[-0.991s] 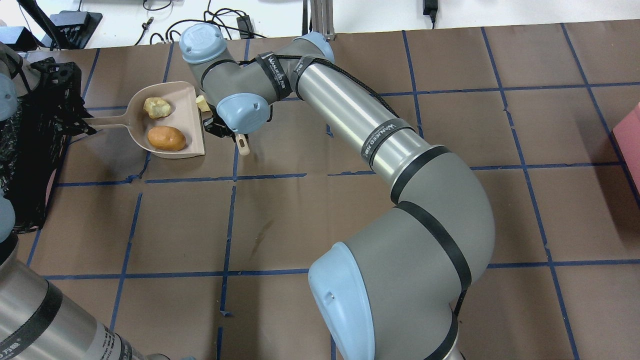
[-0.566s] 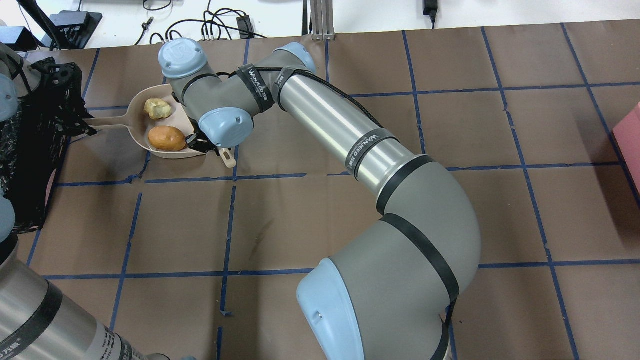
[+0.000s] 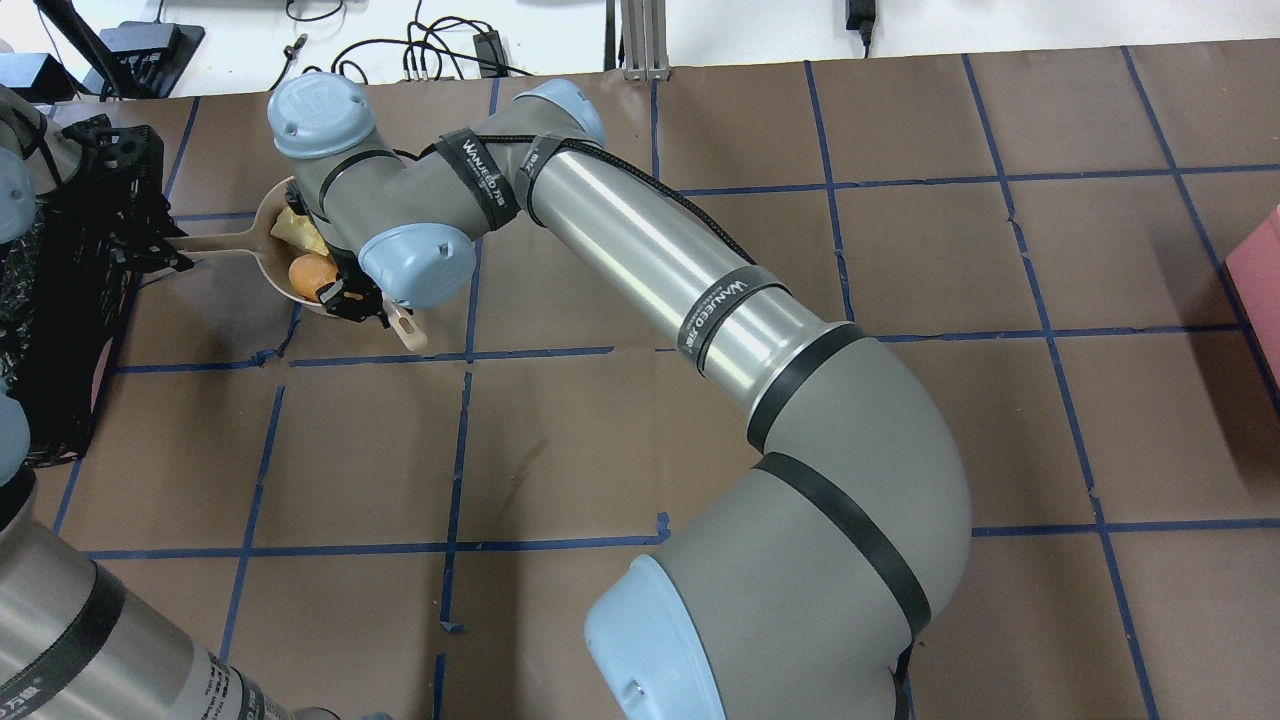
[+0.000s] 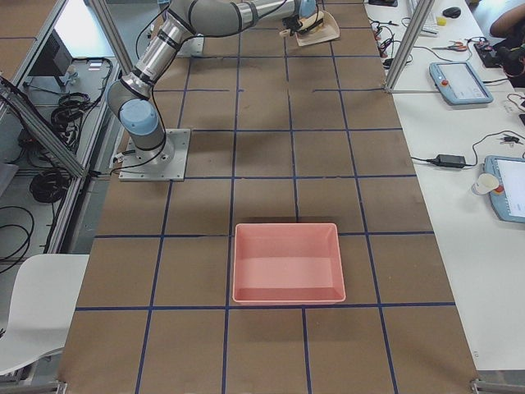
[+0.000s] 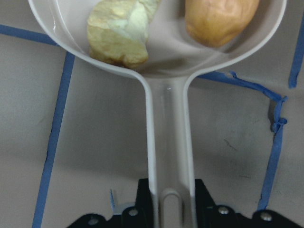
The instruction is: Sweep and dump trash in nearest bin
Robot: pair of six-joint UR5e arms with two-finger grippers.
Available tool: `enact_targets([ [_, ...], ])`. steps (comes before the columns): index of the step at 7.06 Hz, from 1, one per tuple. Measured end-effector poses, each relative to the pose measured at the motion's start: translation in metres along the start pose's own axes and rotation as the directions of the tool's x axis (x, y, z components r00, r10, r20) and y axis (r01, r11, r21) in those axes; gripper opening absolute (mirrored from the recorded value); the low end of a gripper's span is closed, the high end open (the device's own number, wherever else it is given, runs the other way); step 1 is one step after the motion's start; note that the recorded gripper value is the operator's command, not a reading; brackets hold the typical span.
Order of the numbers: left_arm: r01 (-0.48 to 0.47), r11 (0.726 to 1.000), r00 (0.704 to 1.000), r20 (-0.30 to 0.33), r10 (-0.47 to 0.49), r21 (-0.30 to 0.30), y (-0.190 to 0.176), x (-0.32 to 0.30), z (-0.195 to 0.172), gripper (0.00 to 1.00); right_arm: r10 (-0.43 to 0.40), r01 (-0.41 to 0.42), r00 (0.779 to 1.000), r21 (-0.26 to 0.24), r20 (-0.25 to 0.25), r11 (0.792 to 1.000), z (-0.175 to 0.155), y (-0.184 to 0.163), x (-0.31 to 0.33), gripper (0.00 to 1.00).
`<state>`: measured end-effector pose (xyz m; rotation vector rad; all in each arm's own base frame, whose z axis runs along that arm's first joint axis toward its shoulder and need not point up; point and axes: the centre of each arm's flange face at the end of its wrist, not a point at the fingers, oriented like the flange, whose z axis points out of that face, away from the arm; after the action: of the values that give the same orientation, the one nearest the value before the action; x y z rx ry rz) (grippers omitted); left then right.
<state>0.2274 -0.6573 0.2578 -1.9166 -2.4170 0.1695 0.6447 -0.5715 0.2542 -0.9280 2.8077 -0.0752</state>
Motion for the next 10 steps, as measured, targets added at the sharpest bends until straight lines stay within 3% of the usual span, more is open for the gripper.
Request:
enact_targets([
  [3, -0.008, 0.999, 1.0, 0.009, 0.008, 0.047, -0.004, 0.0, 0.003, 0.05, 0.009, -0.009, 1.0, -0.033, -0.004, 0.999, -0.01, -0.004, 0.054, 0.02],
  [6, 0.003, 0.997, 1.0, 0.01, -0.004, 0.076, 0.001, 0.001, 0.006, 0.05, 0.098, -0.103, 0.994, -0.154, -0.04, 0.983, -0.073, 0.022, 0.102, 0.01],
  [8, 0.014, 0.995, 1.0, 0.011, -0.015, 0.094, 0.007, 0.004, 0.007, 0.05, 0.214, -0.233, 0.972, -0.252, -0.101, 0.939, -0.089, 0.07, 0.136, 0.0],
  [10, 0.052, 0.99, 0.998, 0.032, -0.057, 0.135, 0.039, 0.009, -0.008, 0.05, 0.335, -0.37, 0.928, -0.295, -0.166, 0.881, -0.104, 0.149, 0.14, 0.0],
])
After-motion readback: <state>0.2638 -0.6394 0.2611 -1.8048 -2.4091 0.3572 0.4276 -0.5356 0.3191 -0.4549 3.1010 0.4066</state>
